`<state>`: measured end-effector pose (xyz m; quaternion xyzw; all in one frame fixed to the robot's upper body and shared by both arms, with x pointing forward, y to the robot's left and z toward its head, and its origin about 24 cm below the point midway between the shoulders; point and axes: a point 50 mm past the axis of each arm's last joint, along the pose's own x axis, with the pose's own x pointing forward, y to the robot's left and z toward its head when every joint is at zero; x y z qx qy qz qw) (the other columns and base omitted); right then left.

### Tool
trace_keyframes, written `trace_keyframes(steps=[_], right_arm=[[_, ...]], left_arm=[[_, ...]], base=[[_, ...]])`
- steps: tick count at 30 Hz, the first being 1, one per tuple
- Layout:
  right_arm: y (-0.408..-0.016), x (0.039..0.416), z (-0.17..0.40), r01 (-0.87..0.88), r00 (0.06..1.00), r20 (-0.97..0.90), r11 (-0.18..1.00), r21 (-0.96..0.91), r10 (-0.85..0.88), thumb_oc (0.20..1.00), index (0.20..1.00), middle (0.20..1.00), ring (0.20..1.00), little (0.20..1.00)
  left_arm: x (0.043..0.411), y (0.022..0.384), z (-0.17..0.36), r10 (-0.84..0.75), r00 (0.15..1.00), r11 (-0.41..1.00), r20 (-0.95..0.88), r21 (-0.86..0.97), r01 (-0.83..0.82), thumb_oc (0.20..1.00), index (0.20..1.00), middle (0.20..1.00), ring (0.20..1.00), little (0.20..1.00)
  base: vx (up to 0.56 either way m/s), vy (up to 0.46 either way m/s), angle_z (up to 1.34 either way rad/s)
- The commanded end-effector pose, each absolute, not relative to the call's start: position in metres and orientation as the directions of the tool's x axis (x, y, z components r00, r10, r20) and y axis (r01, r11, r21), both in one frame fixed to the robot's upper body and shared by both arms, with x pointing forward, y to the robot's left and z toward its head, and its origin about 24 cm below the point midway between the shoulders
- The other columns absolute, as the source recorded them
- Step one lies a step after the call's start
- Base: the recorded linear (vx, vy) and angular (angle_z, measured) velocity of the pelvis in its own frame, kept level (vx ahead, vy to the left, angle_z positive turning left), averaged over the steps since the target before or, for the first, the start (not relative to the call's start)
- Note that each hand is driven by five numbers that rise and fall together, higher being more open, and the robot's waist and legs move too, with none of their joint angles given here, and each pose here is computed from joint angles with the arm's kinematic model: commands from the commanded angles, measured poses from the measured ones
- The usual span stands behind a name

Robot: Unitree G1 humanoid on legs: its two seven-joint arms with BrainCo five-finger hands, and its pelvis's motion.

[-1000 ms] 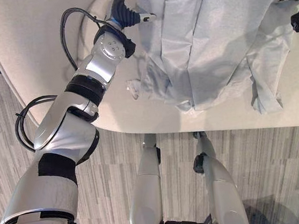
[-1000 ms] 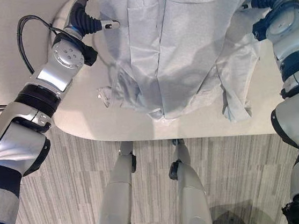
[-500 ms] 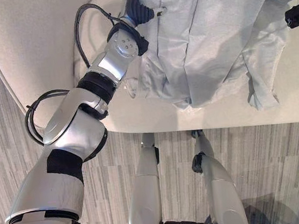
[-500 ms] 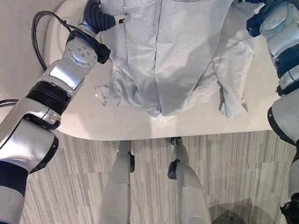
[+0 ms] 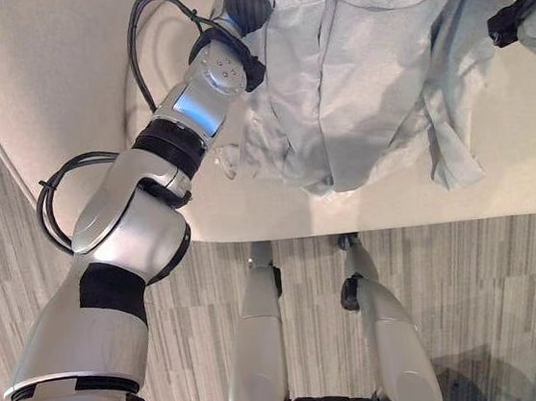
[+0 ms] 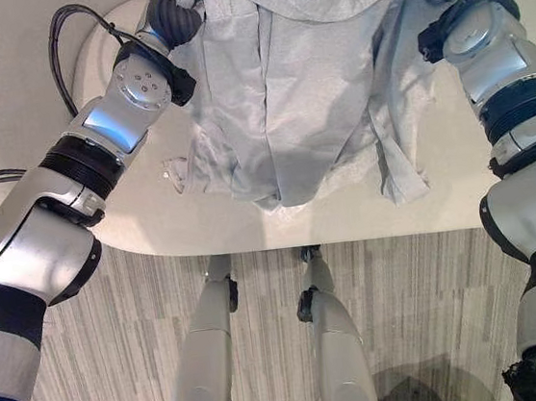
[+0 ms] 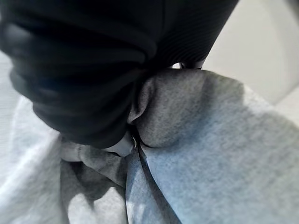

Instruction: Hang the clothes on the sofa on the clothes rack.

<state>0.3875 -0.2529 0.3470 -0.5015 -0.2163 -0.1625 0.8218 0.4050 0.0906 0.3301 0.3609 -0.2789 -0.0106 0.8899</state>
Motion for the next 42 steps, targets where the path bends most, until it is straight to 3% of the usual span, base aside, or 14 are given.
trace_keyframes(steps=[1, 3, 9, 21, 31, 42], right_arm=[[-0.287, 0.367, 0.360, 0.609, 0.780, 0.614, 0.371, -0.701, -0.121, 0.200, 0.200, 0.200, 0.200, 0.200], [-0.298, 0.355, 0.358, 0.634, 0.762, 0.638, 0.328, -0.700, -0.111, 0.200, 0.200, 0.200, 0.200, 0.200], [-0.303, 0.345, 0.356, 0.645, 0.755, 0.650, 0.275, -0.713, -0.085, 0.200, 0.200, 0.200, 0.200, 0.200], [-0.273, 0.323, 0.371, 0.671, 0.711, 0.694, 0.183, -0.719, 0.116, 0.200, 0.200, 0.200, 0.200, 0.200], [-0.261, 0.326, 0.342, 0.611, 0.727, 0.675, 0.332, -0.719, 0.123, 0.200, 0.200, 0.200, 0.200, 0.200], [-0.252, 0.328, 0.320, 0.577, 0.722, 0.686, 0.468, -0.669, 0.089, 0.200, 0.200, 0.200, 0.200, 0.200]], left_arm=[[0.399, 0.083, 0.345, -0.241, 0.794, 0.761, 0.557, 0.617, -0.202, 0.200, 0.200, 0.200, 0.200, 0.200], [0.397, 0.110, 0.337, -0.200, 0.802, 0.770, 0.563, 0.597, -0.226, 0.200, 0.200, 0.200, 0.200, 0.200], [0.390, 0.131, 0.331, -0.180, 0.796, 0.769, 0.579, 0.587, -0.253, 0.200, 0.200, 0.200, 0.200, 0.200], [0.356, 0.200, 0.340, -0.066, 0.725, 0.710, 0.686, 0.543, -0.449, 0.200, 0.200, 0.200, 0.200, 0.200], [0.335, 0.256, 0.326, 0.059, 0.708, 0.603, 0.703, 0.540, -0.587, 0.200, 0.200, 0.200, 0.200, 0.200], [0.307, 0.295, 0.344, 0.159, 0.598, 0.484, 0.786, 0.466, -0.741, 0.200, 0.200, 0.200, 0.200, 0.200]], base=[[0.02, -0.031, -0.05], [0.03, -0.034, -0.05], [0.01, -0.012, -0.01], [0.03, -0.067, 0.02], [0.06, -0.077, -0.04], [0.00, 0.120, 0.37]])
